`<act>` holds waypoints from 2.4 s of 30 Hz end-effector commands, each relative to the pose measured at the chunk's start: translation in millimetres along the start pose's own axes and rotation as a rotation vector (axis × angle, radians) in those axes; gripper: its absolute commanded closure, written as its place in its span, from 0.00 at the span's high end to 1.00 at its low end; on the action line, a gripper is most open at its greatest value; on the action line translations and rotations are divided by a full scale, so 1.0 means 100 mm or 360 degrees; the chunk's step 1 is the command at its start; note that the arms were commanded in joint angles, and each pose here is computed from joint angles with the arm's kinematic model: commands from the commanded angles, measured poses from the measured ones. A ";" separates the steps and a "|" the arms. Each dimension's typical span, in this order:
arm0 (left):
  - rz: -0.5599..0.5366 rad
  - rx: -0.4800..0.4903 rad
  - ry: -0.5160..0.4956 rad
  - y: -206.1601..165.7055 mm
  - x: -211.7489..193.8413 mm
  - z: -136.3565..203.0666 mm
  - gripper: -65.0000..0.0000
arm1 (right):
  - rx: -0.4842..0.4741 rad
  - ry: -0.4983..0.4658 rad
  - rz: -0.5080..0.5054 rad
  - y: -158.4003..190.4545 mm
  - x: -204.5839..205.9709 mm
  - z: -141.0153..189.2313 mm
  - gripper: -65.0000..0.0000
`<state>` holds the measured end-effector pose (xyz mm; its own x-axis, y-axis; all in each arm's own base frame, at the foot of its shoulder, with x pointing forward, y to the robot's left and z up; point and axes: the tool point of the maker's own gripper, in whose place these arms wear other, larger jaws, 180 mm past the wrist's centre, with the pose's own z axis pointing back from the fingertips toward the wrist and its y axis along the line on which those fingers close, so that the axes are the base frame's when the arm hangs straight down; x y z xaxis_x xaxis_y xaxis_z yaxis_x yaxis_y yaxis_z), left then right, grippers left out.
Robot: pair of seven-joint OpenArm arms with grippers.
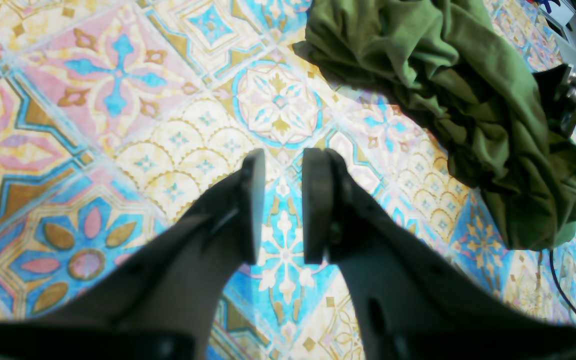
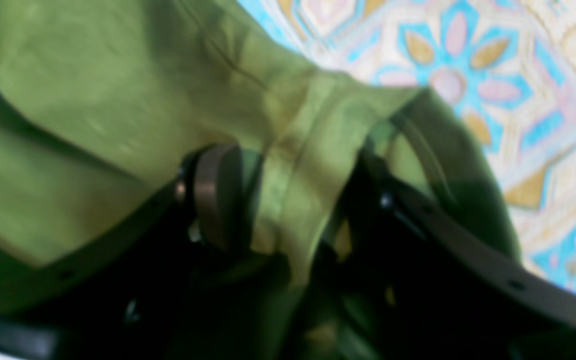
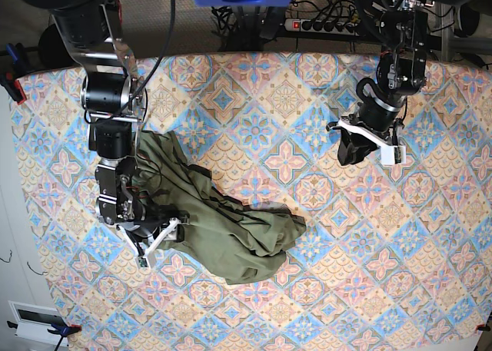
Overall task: Layout the t-shirt on the table in an organized manner, then fold the t-shirt properly
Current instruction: 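Regrasp the shirt edge with the right gripper near the pile, then lift and pull the shirt with the right gripper toward the table edge, then reach the left gripper to the shirt's opposite end and grasp it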
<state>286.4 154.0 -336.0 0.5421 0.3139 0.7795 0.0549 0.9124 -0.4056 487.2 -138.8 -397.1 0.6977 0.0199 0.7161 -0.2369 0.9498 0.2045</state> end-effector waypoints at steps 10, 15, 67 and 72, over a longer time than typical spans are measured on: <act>-0.0021 -0.0028 -0.0063 -0.04 0.13 0.01 0.21 | 0.0133 -0.0298 0.0093 0.14 0.55 0.11 0.01; -0.0026 -0.0025 -0.0069 -0.03 0.14 0.01 0.21 | 0.0304 -0.0375 0.0316 0.40 0.66 0.32 0.02; -0.0675 -0.0167 0.0110 -0.61 0.61 -1.03 0.69 | -0.0592 0.0386 0.0240 -1.07 -1.74 3.29 0.25; -0.0960 -0.0152 0.0085 -0.74 0.62 -1.22 0.72 | -0.0663 0.0346 0.0271 -1.16 -1.58 3.28 0.26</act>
<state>402.4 72.0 -338.6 0.4915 -0.2776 0.8254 0.4512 0.8919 0.0313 172.5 -350.9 -329.9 0.8372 0.1819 0.5158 -0.0937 0.9768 -0.1925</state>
